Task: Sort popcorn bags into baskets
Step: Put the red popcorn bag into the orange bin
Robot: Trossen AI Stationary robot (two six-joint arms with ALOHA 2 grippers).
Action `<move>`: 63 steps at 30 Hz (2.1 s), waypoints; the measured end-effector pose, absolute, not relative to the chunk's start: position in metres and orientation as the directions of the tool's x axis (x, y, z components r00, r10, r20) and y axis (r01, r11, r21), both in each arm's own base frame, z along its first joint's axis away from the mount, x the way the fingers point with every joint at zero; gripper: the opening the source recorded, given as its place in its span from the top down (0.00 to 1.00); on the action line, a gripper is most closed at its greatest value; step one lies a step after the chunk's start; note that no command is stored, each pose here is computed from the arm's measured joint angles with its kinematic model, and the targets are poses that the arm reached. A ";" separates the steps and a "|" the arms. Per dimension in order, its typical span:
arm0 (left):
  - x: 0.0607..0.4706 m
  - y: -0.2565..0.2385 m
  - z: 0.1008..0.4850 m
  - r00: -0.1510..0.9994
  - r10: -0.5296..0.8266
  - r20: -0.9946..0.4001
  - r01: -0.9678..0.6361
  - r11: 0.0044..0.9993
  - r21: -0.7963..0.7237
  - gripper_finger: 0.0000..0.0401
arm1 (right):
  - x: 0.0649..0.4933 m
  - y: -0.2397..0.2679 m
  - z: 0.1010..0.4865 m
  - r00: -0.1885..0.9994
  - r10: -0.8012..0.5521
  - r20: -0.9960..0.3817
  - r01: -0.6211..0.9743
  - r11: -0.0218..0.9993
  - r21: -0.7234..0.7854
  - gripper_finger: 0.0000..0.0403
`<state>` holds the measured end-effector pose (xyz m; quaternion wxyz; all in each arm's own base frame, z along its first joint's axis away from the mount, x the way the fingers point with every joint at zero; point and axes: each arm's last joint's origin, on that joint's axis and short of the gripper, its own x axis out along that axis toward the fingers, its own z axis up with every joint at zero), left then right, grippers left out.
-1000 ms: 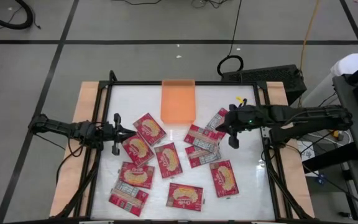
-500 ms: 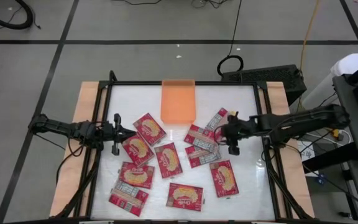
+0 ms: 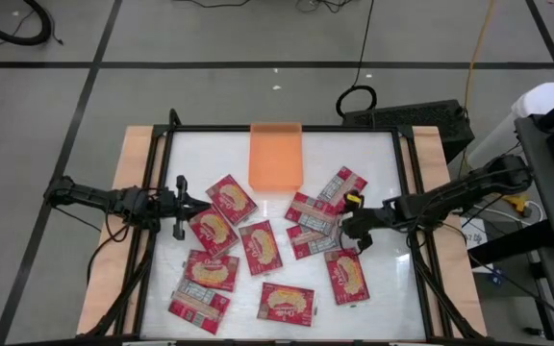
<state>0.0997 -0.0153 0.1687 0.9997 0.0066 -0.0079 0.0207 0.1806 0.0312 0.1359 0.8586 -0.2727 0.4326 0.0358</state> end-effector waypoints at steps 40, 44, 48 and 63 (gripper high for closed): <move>0.120 -0.017 0.185 0.976 0.150 0.156 -0.176 0.970 0.168 0.69 | 0.233 0.021 0.199 0.935 -0.210 -0.285 0.153 0.966 -0.208 1.00; 0.131 -0.020 0.184 0.976 0.151 0.154 -0.176 0.970 0.166 0.54 | 0.235 0.012 0.202 0.937 -0.245 -0.251 0.208 0.964 -0.163 1.00; 0.152 -0.024 0.195 0.980 0.160 0.119 -0.179 0.970 0.166 0.42 | 0.236 0.002 0.205 0.932 -0.286 -0.222 0.265 0.957 -0.120 1.00; 0.276 -0.019 0.225 0.969 0.243 -0.035 -0.241 0.969 0.063 0.28 | 0.237 -0.005 0.210 0.934 -0.312 -0.175 0.309 0.950 -0.047 1.00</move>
